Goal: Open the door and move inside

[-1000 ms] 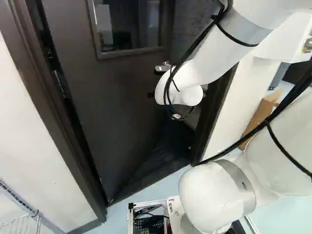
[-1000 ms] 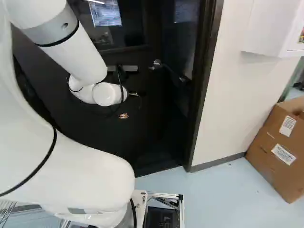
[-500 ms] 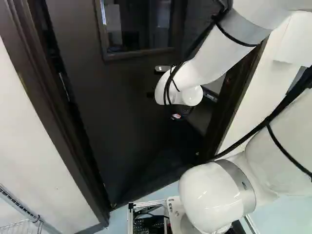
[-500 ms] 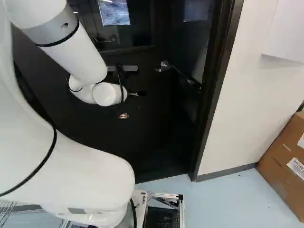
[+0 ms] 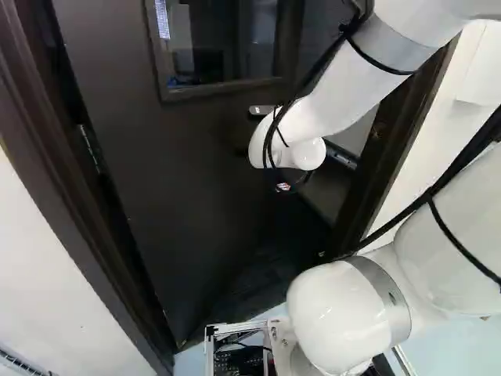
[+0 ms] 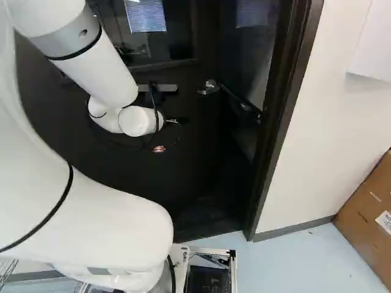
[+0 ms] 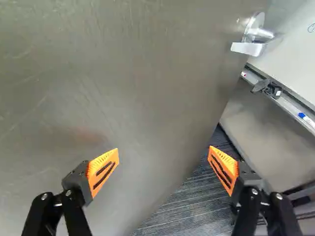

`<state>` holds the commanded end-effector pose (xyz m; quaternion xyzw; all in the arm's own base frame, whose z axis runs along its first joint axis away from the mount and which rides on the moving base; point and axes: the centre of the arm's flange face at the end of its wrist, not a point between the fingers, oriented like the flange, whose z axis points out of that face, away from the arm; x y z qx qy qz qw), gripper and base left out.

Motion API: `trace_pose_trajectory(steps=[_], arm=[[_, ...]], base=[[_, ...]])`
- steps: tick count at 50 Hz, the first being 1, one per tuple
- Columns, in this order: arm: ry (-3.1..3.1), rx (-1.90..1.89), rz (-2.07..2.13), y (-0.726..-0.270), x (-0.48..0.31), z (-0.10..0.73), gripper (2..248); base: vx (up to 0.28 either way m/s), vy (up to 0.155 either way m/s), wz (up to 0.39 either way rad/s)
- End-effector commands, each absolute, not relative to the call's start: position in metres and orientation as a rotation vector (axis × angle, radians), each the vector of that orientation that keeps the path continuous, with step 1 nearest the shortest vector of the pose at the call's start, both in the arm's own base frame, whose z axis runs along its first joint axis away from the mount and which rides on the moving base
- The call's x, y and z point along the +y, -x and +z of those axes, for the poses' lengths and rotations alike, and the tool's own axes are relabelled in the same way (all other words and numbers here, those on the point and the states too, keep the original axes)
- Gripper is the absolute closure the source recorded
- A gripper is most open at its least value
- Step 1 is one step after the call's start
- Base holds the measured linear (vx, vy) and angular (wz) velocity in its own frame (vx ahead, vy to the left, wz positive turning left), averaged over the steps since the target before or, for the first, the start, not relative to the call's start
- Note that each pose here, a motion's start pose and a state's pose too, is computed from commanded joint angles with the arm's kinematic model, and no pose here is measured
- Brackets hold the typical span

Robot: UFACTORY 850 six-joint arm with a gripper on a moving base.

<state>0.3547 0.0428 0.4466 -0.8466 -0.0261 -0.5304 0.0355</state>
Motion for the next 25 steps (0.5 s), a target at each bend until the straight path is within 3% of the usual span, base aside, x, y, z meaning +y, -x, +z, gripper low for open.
trace_pose_trajectory(steps=[18,25], arm=[[2.601,-0.080,-1.630,-0.3547,0.0428,0.4466,3],[2.604,-0.079,-1.628,-0.3604,0.0430,0.4472,3]], base=[[0.103,-0.002,-0.005],[0.020,0.000,-0.004]])
